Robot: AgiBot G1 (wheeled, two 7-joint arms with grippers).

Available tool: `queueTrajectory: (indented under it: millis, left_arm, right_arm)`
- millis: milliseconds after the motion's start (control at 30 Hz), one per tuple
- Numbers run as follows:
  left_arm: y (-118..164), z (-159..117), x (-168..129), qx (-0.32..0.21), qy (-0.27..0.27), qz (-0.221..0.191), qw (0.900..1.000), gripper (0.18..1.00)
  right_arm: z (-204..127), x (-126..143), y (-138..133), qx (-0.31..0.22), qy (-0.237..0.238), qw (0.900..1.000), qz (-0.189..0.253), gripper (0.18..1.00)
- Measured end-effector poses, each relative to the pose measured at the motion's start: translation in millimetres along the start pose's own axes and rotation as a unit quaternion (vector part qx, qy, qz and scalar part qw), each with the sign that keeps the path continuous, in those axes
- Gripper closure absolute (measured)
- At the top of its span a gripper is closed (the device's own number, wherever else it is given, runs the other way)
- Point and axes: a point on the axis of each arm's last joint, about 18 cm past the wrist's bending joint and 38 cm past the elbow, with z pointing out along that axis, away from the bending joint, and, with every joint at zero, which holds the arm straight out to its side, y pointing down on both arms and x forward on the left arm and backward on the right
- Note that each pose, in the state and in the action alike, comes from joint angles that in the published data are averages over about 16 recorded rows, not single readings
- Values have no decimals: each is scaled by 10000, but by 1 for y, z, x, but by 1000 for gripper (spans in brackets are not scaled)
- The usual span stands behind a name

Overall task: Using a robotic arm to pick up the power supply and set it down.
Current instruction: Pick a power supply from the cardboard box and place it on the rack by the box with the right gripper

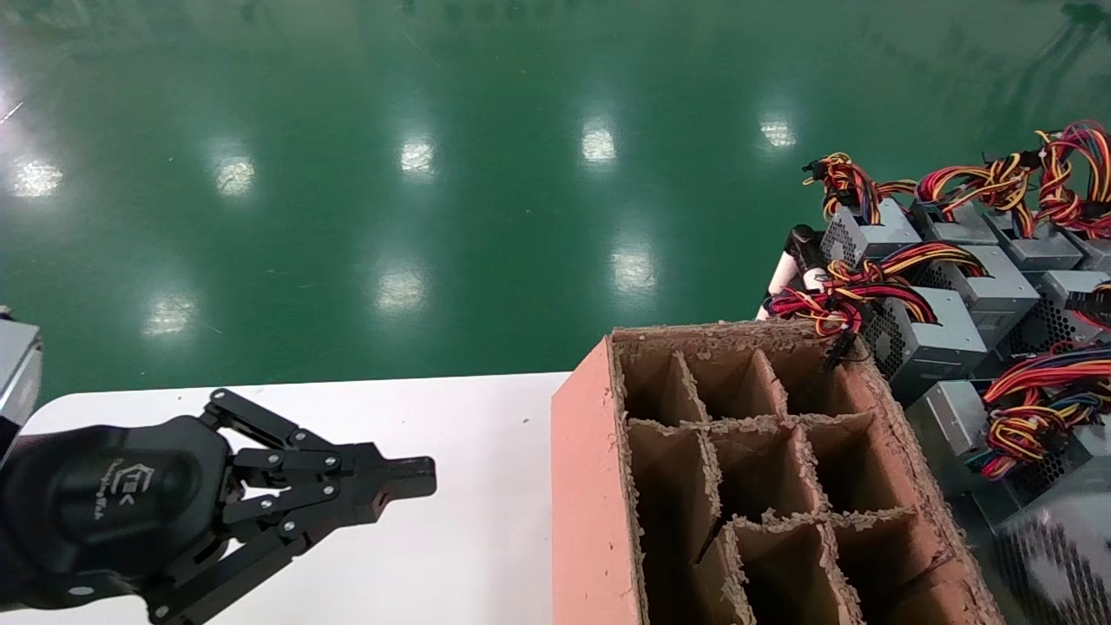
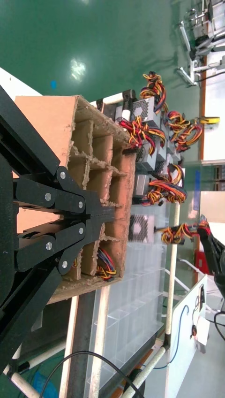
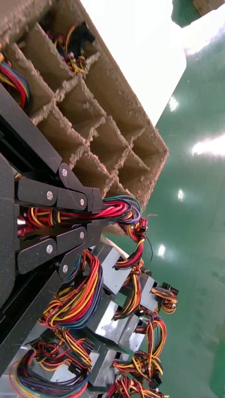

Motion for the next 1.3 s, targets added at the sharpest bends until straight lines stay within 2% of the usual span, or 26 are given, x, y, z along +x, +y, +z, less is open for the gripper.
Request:
queueTrajectory:
  millis: [400,767,1000,1167,1300]
  left_arm:
    - [0,0,0,0,0,0,10000,993]
    - [0,0,0,0,0,0,10000,991]
    - [0,0,0,0,-2,-1,10000,978]
    - [0,0,0,1,-2,-2,10000,953]
    - [0,0,0,1,-3,-2,10000,917]
  right_arm:
    - [37,16,17,-52,-102,9999,32,984]
    - [41,17,24,-142,-115,9998,-58,977]
    - [40,16,23,-157,-93,9998,-116,943]
    - [41,16,23,-166,-92,9997,-123,894]
    - [40,16,22,-166,-90,9997,-125,825]
